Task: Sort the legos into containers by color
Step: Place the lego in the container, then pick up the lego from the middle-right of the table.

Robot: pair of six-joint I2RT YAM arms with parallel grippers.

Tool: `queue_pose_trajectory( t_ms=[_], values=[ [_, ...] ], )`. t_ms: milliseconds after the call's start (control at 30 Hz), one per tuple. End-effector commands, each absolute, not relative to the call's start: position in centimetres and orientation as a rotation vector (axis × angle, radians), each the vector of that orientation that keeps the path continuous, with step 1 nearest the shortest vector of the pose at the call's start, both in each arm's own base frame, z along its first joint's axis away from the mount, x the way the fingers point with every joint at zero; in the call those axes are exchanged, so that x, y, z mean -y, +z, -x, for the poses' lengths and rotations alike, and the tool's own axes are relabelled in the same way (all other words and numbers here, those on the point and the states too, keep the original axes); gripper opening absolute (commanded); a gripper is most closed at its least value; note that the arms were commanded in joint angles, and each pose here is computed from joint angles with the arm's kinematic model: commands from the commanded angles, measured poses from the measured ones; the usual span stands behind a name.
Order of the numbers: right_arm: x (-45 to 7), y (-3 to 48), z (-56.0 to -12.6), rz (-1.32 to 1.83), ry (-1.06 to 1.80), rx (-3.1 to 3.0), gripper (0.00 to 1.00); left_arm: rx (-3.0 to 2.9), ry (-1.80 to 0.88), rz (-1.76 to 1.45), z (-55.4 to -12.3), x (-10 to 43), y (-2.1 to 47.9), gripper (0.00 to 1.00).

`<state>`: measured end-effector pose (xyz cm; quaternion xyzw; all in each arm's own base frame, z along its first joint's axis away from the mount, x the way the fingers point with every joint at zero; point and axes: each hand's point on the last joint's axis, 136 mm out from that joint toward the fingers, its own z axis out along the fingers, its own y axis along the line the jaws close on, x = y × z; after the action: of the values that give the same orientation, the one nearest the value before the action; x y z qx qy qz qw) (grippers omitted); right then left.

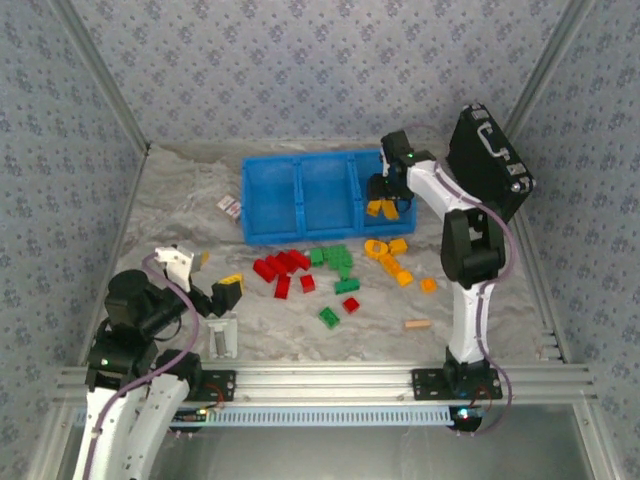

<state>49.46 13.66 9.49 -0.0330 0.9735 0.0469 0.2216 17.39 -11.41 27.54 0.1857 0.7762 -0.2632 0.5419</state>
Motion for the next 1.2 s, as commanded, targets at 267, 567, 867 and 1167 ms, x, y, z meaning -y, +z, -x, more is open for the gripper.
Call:
queue_pose_trajectory(
  t_ms=[267, 567, 867, 1167],
  values=[
    [-11.5, 16.5, -42.7, 0.152, 0.069, -2.599, 0.82, -1.787, -0.685, -0.507, -16.5, 12.5, 28.1, 1.0],
    [-11.0, 16.5, -29.4, 0.247, 0.151, -2.648, 0.9, -1.853, -0.727, -0.645, -15.9, 14.0, 27.5, 1.0],
    [-10.7, 9.2, -22.9, 0.217, 0.038, -2.796, 0.9, -1.928, -0.573, -0.747, -19.9, 15.0, 36.4, 1.0],
    [-9.5, 6.9, -24.1, 0.122, -0.011, -2.823, 0.89, -2.008, -0.461, -1.061, -18.7, 19.6, 40.8, 1.0]
  ],
)
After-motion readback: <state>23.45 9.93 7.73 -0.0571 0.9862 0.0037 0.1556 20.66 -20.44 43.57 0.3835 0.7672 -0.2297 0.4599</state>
